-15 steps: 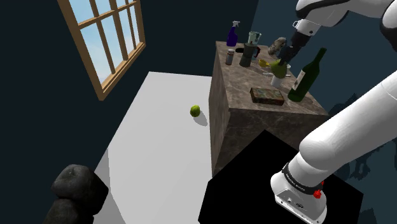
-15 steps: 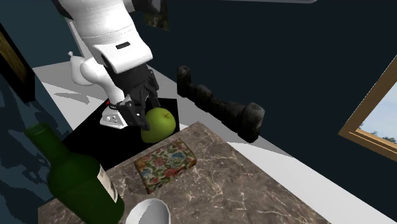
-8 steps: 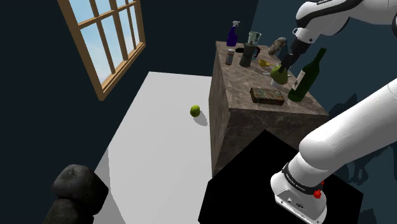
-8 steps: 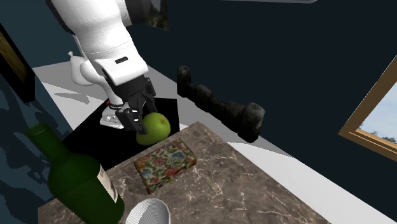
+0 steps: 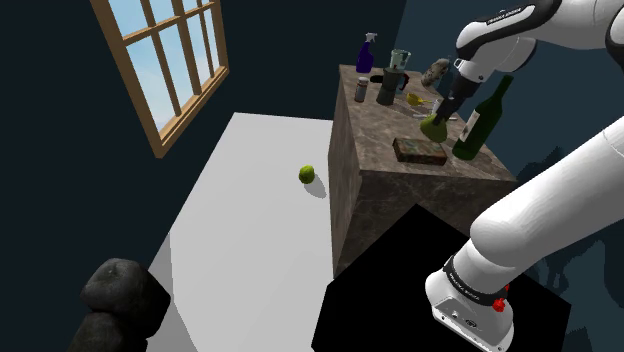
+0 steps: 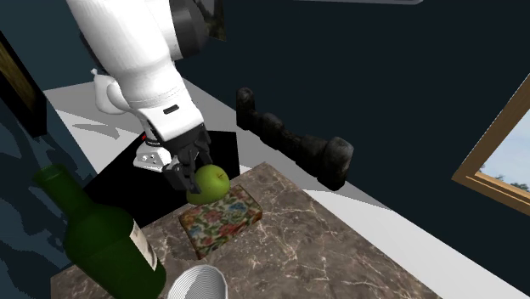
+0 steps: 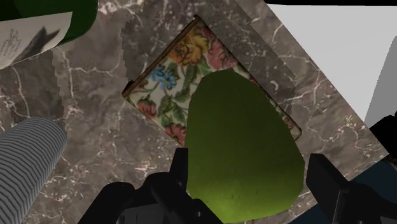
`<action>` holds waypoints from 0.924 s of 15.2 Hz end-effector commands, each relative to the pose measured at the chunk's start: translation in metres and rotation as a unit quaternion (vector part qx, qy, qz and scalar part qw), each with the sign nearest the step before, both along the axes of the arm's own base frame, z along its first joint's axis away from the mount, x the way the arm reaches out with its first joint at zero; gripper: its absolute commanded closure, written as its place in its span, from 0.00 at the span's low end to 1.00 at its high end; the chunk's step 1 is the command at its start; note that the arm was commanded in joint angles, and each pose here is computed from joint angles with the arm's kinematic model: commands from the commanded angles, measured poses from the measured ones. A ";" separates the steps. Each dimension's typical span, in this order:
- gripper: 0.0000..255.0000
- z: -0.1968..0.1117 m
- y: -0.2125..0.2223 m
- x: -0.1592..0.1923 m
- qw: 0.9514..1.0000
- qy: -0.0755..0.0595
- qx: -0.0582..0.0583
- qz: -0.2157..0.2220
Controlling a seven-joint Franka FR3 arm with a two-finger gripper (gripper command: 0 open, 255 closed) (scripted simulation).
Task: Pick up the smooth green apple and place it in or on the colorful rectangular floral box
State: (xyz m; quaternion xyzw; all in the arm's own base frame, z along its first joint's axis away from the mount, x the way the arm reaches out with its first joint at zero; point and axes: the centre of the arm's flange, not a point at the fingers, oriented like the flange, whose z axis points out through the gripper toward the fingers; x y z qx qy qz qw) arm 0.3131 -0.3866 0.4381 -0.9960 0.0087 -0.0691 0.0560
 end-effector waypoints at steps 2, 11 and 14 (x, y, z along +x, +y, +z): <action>1.00 -0.016 0.000 0.000 1.000 0.000 0.000 0.000; 1.00 -0.030 0.000 0.000 1.000 0.000 0.000 0.000; 0.00 -0.030 0.000 0.000 1.000 0.000 0.000 0.000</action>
